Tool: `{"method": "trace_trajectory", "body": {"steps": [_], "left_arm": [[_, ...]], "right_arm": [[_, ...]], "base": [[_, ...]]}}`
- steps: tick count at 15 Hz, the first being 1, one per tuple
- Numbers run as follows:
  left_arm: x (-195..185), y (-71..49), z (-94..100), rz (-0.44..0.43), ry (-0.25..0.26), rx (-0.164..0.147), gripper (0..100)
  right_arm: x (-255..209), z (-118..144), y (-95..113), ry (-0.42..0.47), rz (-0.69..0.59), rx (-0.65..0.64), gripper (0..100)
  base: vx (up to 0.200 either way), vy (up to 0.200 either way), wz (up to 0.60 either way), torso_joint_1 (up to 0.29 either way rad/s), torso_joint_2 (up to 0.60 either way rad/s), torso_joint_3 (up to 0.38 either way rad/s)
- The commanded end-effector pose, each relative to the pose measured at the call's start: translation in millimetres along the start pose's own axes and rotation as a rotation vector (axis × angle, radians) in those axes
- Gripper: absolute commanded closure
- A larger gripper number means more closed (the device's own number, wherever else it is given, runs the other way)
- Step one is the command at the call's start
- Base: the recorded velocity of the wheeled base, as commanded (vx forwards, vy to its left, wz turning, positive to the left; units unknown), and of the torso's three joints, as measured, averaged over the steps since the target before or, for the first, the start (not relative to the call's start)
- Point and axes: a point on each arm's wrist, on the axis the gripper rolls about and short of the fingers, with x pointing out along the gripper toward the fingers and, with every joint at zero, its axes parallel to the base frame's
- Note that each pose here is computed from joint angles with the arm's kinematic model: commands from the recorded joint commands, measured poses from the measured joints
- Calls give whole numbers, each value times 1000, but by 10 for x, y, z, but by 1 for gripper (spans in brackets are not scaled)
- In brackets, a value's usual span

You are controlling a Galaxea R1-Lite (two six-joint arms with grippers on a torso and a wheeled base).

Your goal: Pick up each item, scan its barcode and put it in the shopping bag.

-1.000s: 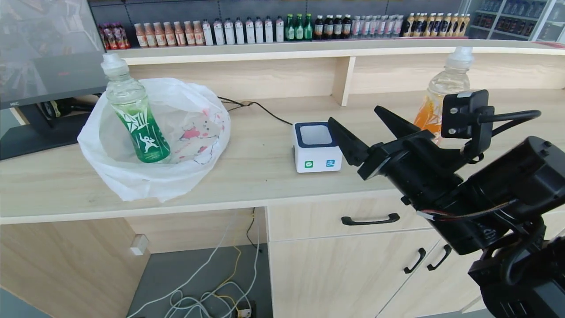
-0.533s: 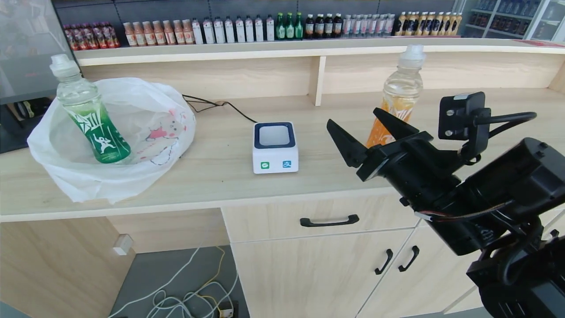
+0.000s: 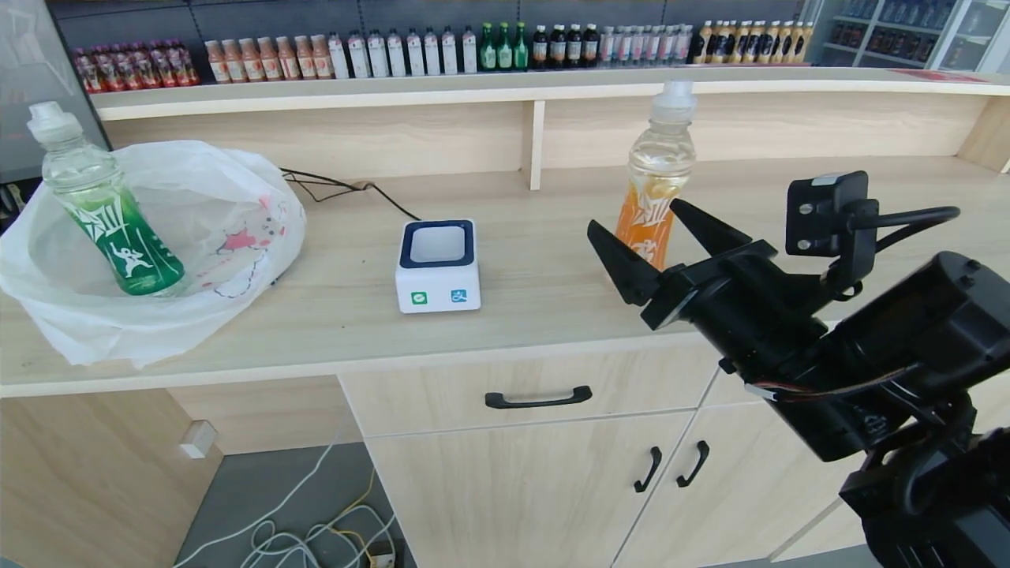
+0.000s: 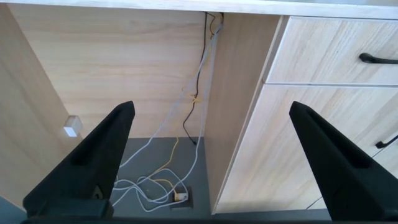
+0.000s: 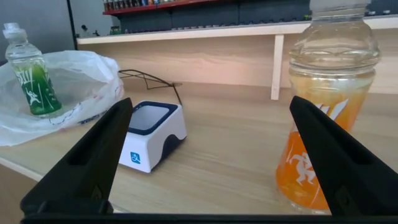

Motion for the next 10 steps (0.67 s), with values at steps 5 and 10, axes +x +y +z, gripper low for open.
{"method": "trace_trajectory", "body": {"steps": [5,10], "left_arm": [[0,0,0,0,0,1,0],[0,0,0,0,0,1,0]], "right_arm": [[-103,8,-153,23,-44,-35,0],[2,203,-212,85,-63,-60,0]], "base": [[0,0,0,0,0,0],[0,0,0,0,0,0]]}}
